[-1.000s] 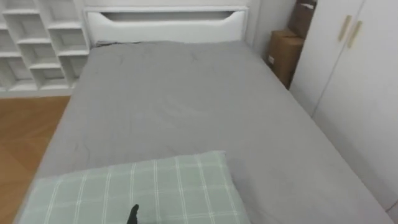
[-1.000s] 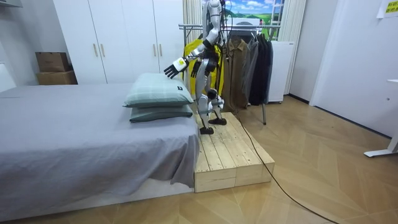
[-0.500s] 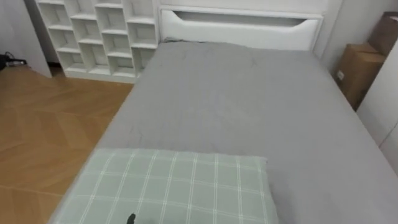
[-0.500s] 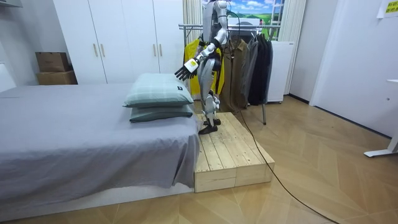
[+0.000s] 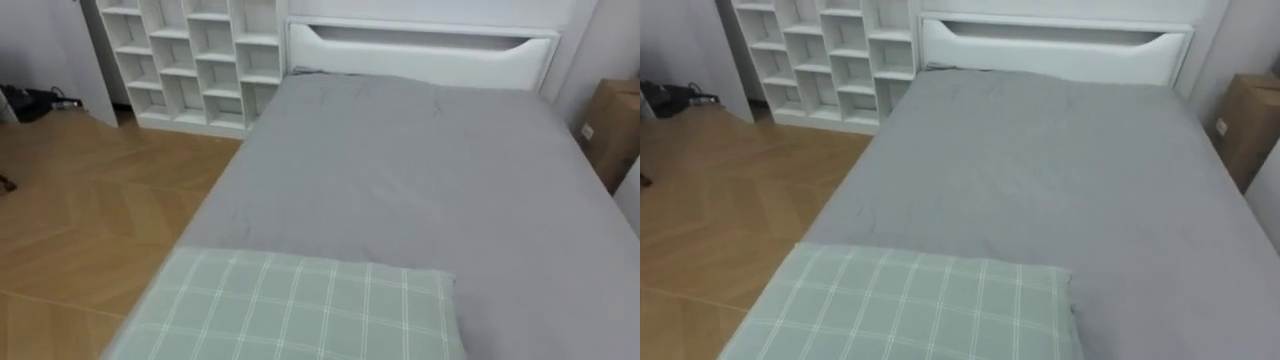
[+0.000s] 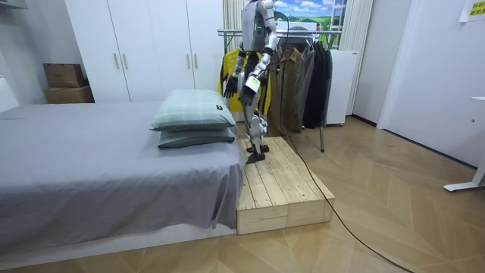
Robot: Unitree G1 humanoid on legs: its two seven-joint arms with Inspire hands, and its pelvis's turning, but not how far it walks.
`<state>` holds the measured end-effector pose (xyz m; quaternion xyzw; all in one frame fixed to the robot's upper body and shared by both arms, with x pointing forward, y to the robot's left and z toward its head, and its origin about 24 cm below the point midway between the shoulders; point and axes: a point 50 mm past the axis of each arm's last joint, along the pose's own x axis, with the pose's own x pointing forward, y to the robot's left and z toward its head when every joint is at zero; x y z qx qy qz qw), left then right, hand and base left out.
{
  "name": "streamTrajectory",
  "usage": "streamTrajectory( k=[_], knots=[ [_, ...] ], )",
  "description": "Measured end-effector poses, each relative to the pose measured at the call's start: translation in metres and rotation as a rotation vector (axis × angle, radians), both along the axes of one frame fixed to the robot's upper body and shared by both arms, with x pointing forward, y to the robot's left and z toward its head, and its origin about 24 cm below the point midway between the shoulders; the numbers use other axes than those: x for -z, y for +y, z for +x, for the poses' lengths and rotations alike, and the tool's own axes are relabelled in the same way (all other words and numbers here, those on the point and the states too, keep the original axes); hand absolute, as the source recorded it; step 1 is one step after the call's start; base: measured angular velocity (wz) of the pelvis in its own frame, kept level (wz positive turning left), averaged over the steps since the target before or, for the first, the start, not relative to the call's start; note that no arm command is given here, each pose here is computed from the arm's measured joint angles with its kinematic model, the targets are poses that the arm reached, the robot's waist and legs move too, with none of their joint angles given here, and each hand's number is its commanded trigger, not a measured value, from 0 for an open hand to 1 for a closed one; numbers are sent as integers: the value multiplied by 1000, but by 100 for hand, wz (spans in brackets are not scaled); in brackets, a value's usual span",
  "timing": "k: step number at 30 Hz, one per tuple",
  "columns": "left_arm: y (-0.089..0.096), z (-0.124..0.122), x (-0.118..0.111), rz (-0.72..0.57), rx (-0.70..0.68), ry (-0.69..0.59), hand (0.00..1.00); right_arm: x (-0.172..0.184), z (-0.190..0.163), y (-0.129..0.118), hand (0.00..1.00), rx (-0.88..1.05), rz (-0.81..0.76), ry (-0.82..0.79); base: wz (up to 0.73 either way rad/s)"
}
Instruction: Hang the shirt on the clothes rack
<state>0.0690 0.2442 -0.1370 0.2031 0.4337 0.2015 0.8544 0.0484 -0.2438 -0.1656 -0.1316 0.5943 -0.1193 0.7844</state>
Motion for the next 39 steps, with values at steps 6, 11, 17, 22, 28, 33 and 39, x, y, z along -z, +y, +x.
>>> streamTrajectory(
  k=[6,11,17,22,28,33,39],
  knots=[
    [11,-64,12,38,-149,207,0,0,0,-1,0,36,5,-9,3],
    [2,-97,21,-9,-172,392,0,1,-3,0,0,34,38,1,-1],
    [0,-97,24,-46,-179,451,0,3,-15,3,0,77,59,44,-2],
    [-1,-89,27,-80,-151,475,0,4,-17,6,0,77,89,49,-1],
    [-5,-83,29,-119,-124,503,0,5,-23,9,0,113,110,56,-12],
    [-7,-80,30,-138,-99,516,0,5,-23,10,0,123,112,55,-3],
    [-9,-83,31,-172,-87,547,0,5,-24,10,0,134,111,63,-13]
  ],
)
